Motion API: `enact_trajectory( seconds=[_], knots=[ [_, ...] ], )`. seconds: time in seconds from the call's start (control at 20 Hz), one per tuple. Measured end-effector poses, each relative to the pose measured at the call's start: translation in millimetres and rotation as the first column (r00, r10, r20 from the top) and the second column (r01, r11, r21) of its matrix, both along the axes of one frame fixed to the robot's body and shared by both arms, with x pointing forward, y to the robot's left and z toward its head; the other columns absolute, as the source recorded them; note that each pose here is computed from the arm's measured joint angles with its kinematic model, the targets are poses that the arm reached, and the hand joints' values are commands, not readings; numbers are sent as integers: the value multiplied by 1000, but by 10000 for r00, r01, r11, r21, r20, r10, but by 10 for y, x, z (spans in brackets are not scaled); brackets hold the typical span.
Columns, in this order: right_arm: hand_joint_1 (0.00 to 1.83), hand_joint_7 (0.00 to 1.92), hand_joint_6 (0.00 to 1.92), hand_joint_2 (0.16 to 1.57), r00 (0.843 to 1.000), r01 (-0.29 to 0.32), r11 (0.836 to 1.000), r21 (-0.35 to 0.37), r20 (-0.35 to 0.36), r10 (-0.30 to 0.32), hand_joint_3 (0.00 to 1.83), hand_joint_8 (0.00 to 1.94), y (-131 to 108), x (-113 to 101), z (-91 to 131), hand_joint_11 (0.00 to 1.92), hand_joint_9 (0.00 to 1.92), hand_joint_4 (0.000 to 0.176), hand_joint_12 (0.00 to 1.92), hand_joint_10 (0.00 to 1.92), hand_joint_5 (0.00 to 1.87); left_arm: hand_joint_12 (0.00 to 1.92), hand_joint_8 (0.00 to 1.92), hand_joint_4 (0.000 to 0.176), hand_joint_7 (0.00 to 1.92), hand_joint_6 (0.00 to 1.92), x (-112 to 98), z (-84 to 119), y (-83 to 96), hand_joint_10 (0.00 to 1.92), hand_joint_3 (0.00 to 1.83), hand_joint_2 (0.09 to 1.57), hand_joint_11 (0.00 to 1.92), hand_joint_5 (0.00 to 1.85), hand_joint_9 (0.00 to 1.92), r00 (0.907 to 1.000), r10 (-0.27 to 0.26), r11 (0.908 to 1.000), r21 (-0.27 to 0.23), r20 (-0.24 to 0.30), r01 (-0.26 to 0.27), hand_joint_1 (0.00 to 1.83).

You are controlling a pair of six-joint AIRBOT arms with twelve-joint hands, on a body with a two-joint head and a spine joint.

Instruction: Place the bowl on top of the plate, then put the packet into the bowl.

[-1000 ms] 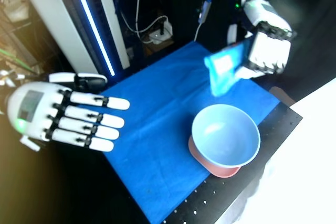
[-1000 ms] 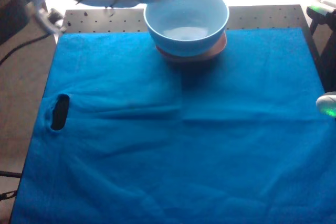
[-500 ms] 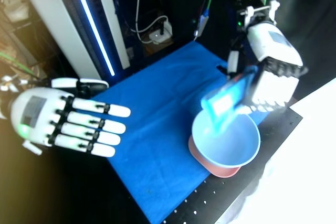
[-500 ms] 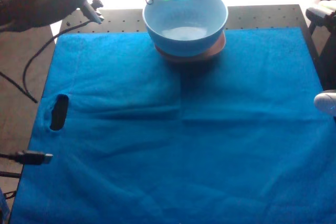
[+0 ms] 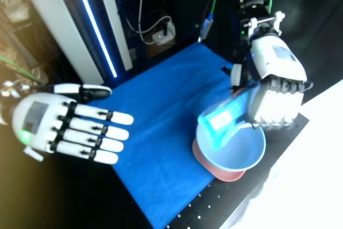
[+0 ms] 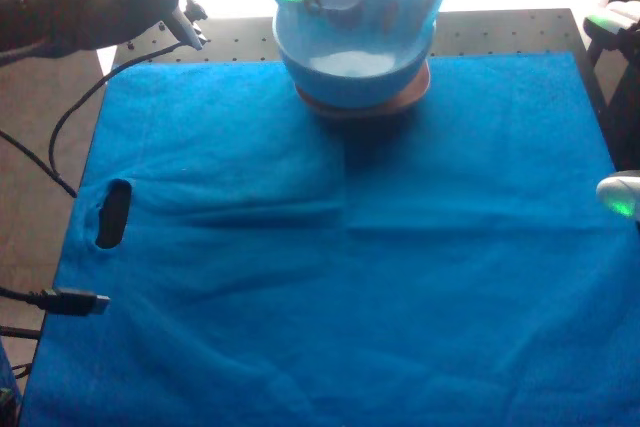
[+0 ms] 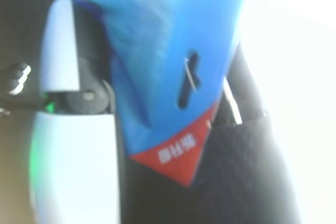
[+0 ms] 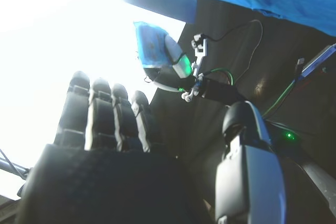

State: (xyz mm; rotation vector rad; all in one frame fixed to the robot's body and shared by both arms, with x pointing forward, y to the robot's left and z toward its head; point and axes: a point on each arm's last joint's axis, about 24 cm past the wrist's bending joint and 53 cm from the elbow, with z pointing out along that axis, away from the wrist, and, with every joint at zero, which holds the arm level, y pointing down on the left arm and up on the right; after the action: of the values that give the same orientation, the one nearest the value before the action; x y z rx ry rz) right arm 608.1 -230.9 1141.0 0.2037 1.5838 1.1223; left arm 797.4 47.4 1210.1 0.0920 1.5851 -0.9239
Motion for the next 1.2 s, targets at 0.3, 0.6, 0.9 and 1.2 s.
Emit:
enact_trajectory(
  seconds=[0.3,0.6,0.9,1.2],
  knots=[
    [376,0,0,1064,10000,0,10000,11,1,0,2,0,1,-1,-1,0,0,49,0,0,0,679,0,162,268,0,7,12,88,1,0,919,0,269,268,9999,109,9999,25,4,-109,811],
    [346,0,0,1075,9999,-13,9999,121,-99,14,5,0,33,-28,-13,0,0,37,0,0,0,0,0,176,0,0,-246,279,439,0,3,873,0,59,0,9949,191,9992,329,989,-225,639],
    [447,0,0,1072,9998,157,9998,149,-140,-155,0,0,-7,-30,32,0,0,58,0,0,0,0,0,176,0,4,-639,160,1047,0,15,920,0,27,0,9941,511,9987,-72,958,-506,476],
    [468,0,0,1077,9924,809,9961,-355,-897,-838,2,0,-295,-257,-124,0,0,88,0,0,0,0,0,176,0,7,-1319,-161,1633,0,5,895,0,43,0,9947,937,9943,-557,417,-913,490]
  ],
)
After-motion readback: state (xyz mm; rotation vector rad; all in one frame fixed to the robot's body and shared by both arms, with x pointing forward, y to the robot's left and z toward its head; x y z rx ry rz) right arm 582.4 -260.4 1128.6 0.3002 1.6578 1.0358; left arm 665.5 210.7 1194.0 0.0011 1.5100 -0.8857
